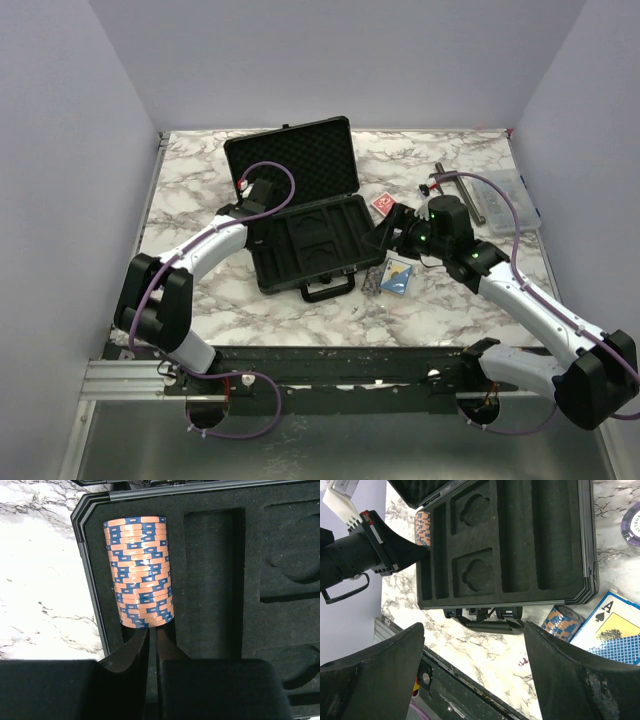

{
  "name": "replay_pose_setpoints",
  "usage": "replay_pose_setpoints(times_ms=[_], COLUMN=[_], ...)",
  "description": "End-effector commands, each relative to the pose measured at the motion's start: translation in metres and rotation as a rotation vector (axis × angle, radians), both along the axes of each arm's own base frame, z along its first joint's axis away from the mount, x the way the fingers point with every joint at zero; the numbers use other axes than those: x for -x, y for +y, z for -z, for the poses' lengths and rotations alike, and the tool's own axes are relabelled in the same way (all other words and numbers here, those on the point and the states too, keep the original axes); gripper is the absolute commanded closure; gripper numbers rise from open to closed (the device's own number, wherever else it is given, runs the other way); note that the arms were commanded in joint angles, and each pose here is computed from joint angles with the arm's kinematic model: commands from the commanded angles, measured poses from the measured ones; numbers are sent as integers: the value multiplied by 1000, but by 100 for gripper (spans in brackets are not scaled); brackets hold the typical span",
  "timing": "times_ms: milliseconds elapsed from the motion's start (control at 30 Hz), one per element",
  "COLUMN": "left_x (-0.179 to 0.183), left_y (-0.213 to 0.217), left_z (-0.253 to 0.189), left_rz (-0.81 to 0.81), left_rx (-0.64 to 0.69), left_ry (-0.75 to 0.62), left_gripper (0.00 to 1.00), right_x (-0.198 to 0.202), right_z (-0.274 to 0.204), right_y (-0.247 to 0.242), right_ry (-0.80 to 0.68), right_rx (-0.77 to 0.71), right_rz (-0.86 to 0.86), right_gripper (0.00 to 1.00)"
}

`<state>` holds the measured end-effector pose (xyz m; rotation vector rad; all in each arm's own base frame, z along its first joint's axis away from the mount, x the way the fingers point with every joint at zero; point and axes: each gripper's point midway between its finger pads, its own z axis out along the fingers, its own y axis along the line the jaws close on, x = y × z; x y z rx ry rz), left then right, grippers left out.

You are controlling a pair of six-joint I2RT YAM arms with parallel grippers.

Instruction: Pack up texas hold em set

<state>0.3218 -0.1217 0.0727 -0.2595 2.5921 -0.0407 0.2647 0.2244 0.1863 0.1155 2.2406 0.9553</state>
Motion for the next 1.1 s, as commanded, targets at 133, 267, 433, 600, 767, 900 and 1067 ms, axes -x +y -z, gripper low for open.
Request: replay_pose_setpoints(times_ms=[133, 267, 433, 600, 767, 900, 1067], left_x=[-22, -14, 0, 26, 56, 81, 108], left_y=[5, 3, 6, 3, 2, 5, 14], left_z=[-12, -26, -60, -98, -137, -159, -153], left_rz=[-21, 0, 27, 95, 150, 221, 254], left_rx=[-36, -8, 38, 126, 215, 245, 263], left_ry=[-85, -120, -215, -325, -423, -475, -532], left_gripper=[89, 81, 63, 28, 12, 8, 2], right_x=[3, 2, -1, -3, -3, -2, 1], right_z=[2, -2, -8, -22, -33, -39, -34], right_y=[-6, -7, -9, -8, -6, -6, -8], right_ry=[-10, -21, -47, -97, -140, -154, -120], right_rx=[37, 47, 70, 78, 68, 75, 85], right_rz=[7, 4, 1, -21, -45, -57, -52], right_gripper=[16, 16, 16, 14, 12, 2, 0])
